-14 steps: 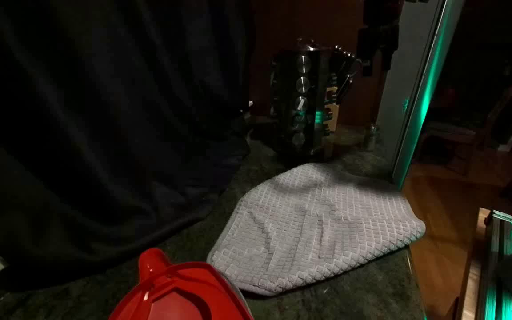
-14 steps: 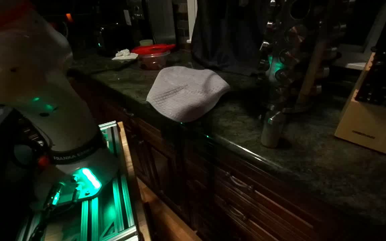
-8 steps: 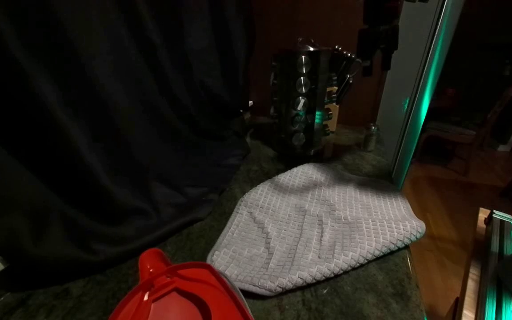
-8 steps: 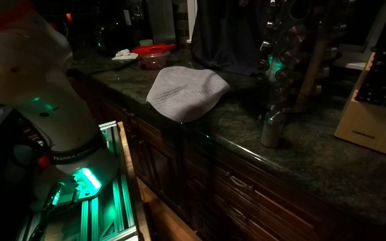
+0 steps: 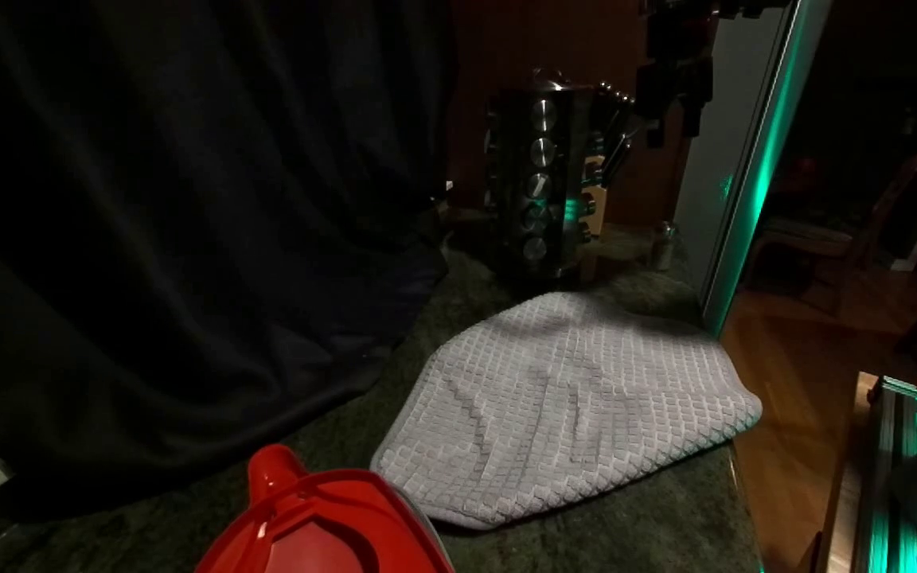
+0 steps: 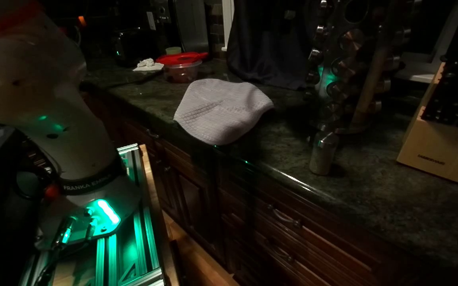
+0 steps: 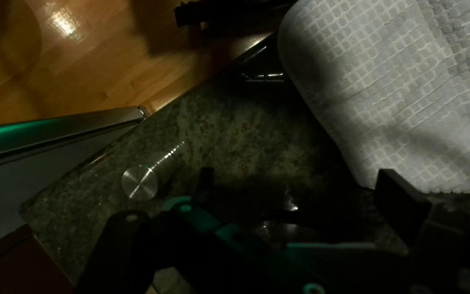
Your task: Remove one container from the seasoning rack and put it on the counter
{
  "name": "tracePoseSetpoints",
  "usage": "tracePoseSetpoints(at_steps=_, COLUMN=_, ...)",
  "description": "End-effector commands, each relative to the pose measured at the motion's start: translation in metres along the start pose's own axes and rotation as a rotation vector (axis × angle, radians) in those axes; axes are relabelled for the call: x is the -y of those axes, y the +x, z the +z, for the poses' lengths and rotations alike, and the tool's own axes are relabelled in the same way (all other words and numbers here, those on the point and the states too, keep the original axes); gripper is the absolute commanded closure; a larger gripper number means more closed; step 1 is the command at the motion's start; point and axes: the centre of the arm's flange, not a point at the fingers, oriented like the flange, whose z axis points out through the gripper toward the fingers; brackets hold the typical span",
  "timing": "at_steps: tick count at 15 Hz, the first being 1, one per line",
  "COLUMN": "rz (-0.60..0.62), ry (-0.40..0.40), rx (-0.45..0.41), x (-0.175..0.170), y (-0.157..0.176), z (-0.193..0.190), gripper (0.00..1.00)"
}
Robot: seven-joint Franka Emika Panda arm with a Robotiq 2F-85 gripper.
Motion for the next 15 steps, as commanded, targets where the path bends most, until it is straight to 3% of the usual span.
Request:
tracePoseSetpoints(at_steps=1, rz=0.123, ry=0.063, rx=0.058, x=-0.016, y=0.02, z=0.027, gripper=0.0)
tracePoseSetpoints(at_steps=9, rz=0.431, ry=0.326, rx=0.199, x=-0.049, y=0.036, z=0.083, gripper=0.0)
tracePoseSetpoints(at_steps=15, rz=0.684, ry=0.484, rx=0.24, x=-0.081, y=0.049, z=0.117, gripper=0.0)
